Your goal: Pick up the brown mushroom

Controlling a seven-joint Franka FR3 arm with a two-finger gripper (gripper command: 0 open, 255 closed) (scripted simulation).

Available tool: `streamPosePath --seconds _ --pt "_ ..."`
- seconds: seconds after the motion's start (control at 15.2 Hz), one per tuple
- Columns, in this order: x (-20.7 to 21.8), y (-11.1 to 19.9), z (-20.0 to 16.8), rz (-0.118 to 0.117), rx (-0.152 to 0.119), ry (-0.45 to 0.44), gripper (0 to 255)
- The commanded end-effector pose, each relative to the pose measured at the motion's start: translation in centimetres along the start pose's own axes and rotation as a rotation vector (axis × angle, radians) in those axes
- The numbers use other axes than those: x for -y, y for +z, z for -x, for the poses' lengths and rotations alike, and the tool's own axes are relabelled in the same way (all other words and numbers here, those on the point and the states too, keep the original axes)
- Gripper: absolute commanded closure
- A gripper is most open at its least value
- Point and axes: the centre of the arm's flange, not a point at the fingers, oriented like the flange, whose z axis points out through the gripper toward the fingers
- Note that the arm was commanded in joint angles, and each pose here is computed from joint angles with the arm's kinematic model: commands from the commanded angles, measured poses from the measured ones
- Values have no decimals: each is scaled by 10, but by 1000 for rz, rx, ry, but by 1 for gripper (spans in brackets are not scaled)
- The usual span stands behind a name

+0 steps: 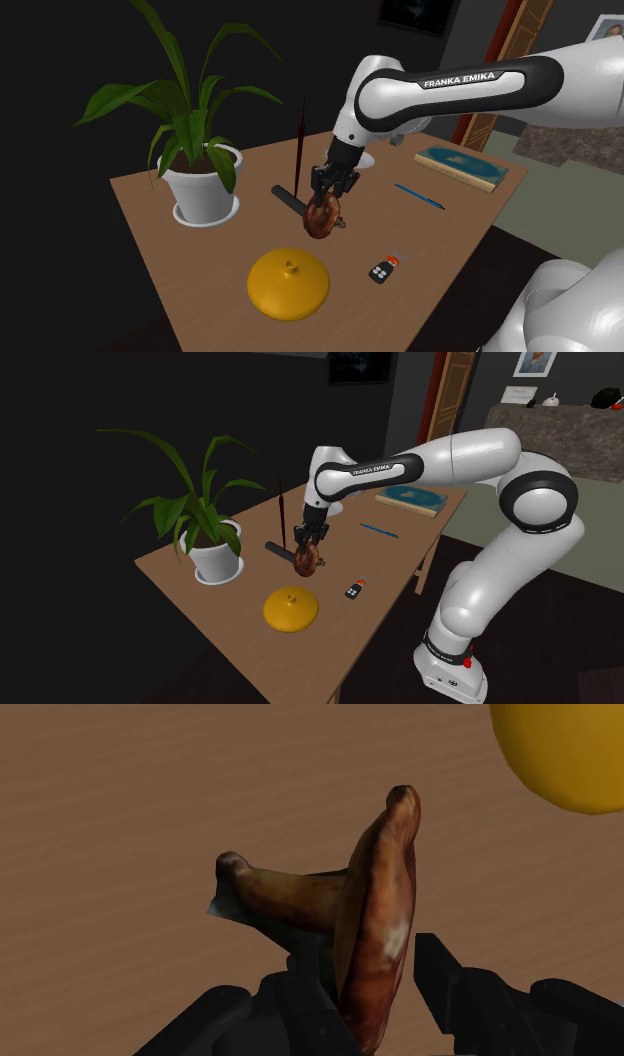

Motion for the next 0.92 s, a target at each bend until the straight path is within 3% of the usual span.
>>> streamPosePath --seconds 0.0,0.26,0.86 --pt "0 1 0 1 2 0 255" --pt "0 1 0 1 2 0 255" --pt "12 -45 0 1 2 0 255"
